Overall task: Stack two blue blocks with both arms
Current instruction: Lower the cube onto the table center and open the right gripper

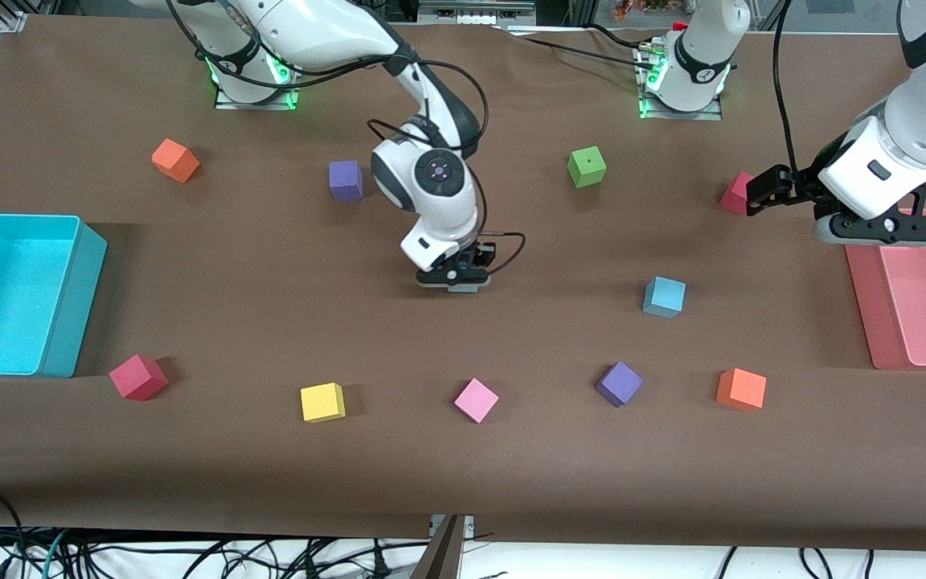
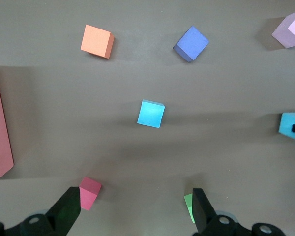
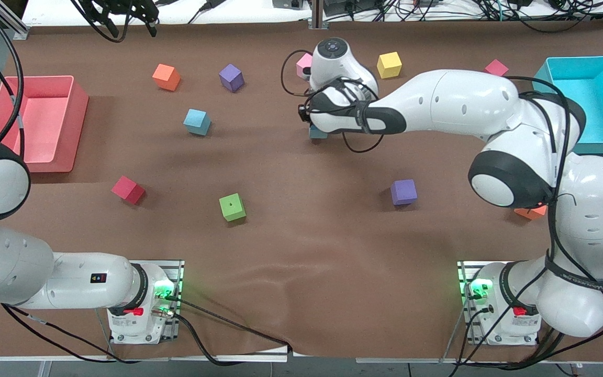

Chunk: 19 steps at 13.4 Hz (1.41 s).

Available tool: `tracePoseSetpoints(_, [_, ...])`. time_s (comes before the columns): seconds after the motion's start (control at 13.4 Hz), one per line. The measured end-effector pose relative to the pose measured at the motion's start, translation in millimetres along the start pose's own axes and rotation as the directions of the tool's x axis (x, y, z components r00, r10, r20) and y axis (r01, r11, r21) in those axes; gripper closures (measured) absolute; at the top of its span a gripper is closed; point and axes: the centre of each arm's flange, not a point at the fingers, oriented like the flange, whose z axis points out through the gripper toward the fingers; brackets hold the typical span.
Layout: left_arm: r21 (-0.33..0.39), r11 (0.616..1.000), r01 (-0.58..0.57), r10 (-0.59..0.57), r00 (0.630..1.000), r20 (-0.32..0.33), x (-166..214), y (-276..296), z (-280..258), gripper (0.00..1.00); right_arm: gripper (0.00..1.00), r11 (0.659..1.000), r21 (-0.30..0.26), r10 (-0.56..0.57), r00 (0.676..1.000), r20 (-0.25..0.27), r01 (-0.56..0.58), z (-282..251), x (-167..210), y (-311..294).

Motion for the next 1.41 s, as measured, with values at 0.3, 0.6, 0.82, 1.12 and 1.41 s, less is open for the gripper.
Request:
tracePoseSetpoints(0.3, [0.0,1.0,0.0,0.0,1.0,0.0,0,0,0,0.0,0.51,1.0,-0.009,0.0,1.0,0.012,0.0,14,-28,-25])
tracePoseSetpoints(0.6, [0.0,1.0,-0.001,0.001,1.0,0.0,0,0,0,0.0,0.34,1.0,-0.022,-0.001,1.0,0.021,0.001,29,-28,-25])
tracePoseSetpoints(0.82, [0.0,1.0,-0.001,0.001,1.0,0.0,0,0,0,0.0,0.03,1.0,-0.019,-0.015,1.0,0.011,0.015,22,-23,-27])
tracePoseSetpoints(1.12, [0.0,1.0,-0.002,0.002,1.0,0.0,0,1,0,0.0,0.0,0.969,-0.055,-0.241,0.97,0.028,0.243,-19,4,-16])
tracePoseSetpoints(1.41, [0.0,1.0,-0.001,0.001,1.0,0.021,4,0,9,0.0,0.0,0.876,-0.053,-0.477,0.877,0.065,0.48,-77,54,43])
